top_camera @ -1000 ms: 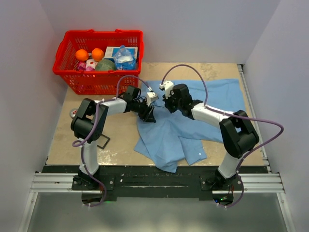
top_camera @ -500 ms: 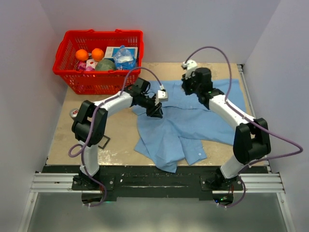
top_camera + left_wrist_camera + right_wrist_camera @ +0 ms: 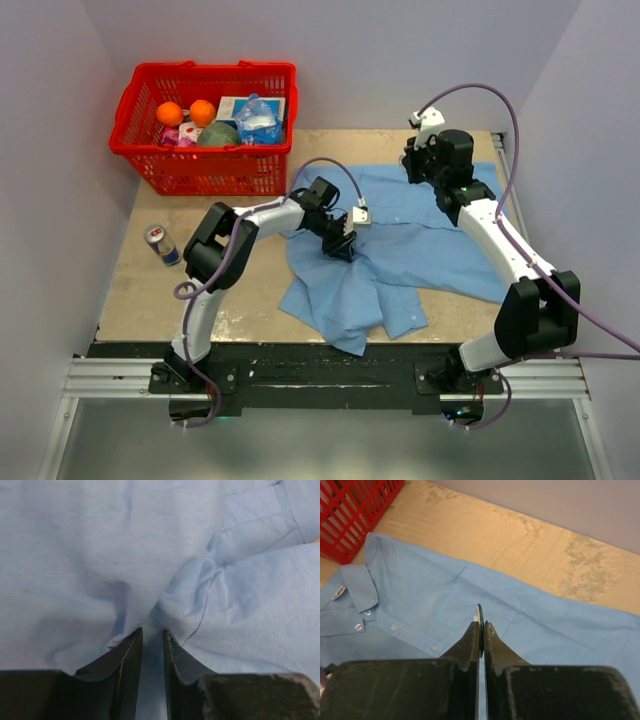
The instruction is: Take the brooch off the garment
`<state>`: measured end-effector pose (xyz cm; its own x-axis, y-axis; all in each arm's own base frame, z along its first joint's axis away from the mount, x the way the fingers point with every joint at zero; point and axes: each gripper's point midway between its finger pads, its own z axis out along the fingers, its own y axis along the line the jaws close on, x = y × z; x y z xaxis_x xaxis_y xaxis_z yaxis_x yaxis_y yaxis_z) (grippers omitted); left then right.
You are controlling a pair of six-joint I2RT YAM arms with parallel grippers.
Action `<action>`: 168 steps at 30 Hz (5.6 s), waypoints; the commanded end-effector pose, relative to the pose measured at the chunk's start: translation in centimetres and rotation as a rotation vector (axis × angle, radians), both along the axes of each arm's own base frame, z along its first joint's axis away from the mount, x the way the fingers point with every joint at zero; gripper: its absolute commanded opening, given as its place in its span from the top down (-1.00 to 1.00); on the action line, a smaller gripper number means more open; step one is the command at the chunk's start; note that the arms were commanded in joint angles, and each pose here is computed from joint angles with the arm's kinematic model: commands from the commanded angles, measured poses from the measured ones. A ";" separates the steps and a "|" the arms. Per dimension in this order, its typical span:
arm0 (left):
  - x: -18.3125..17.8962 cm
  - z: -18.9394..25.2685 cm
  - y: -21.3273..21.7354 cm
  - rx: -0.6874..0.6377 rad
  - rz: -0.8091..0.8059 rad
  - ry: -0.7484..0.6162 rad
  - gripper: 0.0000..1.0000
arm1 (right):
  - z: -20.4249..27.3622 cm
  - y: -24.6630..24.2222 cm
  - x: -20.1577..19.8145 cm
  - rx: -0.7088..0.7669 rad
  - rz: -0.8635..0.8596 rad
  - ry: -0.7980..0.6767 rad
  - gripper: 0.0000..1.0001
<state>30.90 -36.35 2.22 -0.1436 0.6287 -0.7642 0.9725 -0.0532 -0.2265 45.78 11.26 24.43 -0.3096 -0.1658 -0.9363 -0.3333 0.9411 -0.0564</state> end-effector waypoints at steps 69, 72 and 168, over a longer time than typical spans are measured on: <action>-2.5 9.2 2.5 -0.262 0.252 0.456 -0.11 | -25.1 13.0 -15.9 0.506 0.589 0.958 1.00; -2.7 7.6 2.5 -0.203 0.264 0.521 -0.03 | -24.8 13.1 -15.8 0.509 0.599 0.931 1.00; -2.5 -0.9 1.1 -0.134 0.297 0.423 0.46 | -19.6 13.6 -17.5 0.668 0.785 0.865 1.00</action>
